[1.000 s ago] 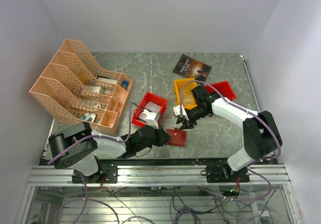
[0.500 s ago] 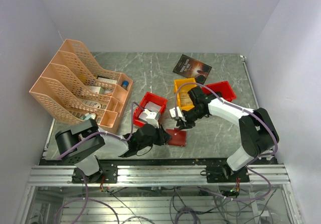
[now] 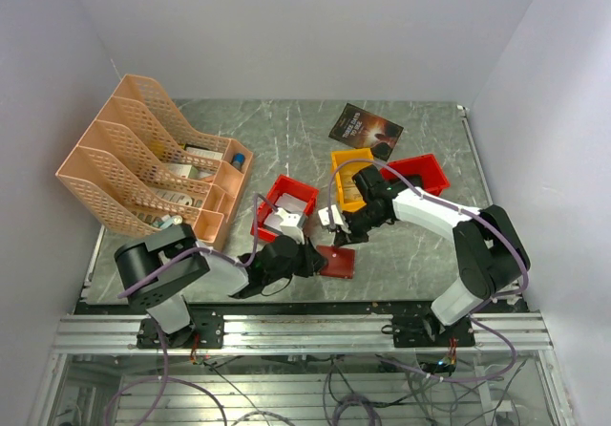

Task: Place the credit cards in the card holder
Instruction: Close the card holder at the center of the board.

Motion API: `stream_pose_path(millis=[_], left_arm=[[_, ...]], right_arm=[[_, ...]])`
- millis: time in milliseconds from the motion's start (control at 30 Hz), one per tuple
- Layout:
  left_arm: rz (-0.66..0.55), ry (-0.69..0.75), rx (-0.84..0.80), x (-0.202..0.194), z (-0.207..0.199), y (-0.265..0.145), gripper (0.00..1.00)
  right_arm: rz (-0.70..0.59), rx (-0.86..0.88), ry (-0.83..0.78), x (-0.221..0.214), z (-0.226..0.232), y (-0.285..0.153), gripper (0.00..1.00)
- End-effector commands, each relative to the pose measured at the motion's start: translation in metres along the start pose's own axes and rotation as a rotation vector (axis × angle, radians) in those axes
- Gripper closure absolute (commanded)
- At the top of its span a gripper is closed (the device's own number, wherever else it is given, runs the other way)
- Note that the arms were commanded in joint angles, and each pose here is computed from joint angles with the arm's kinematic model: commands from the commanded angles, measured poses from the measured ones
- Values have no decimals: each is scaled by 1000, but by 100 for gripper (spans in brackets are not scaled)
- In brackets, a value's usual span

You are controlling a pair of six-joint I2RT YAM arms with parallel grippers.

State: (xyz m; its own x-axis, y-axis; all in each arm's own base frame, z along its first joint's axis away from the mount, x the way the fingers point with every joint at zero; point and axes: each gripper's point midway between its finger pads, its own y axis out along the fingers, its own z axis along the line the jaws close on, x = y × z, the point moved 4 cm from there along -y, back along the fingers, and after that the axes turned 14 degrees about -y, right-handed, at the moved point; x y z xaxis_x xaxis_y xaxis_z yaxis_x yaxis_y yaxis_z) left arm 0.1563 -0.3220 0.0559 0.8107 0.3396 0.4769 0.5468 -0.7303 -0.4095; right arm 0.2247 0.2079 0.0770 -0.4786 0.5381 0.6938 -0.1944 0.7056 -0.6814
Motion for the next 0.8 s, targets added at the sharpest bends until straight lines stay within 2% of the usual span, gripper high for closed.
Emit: stream_pose_path(millis=[0,167,367,767], left_arm=[[-17,-9,-38,6,-10,7,82],[-22,-16,2,6,-1,7,83],[-25,-28,33,7,10,7,83],[-6,-31,33,4,8,13,85]], right_arm=[[18,1,5,-3,-2,1,95],[15,7,11,-1,-1,0,100],[-7,31,37,1,5,2,100],[-31,-42,90,10,10,0,100]])
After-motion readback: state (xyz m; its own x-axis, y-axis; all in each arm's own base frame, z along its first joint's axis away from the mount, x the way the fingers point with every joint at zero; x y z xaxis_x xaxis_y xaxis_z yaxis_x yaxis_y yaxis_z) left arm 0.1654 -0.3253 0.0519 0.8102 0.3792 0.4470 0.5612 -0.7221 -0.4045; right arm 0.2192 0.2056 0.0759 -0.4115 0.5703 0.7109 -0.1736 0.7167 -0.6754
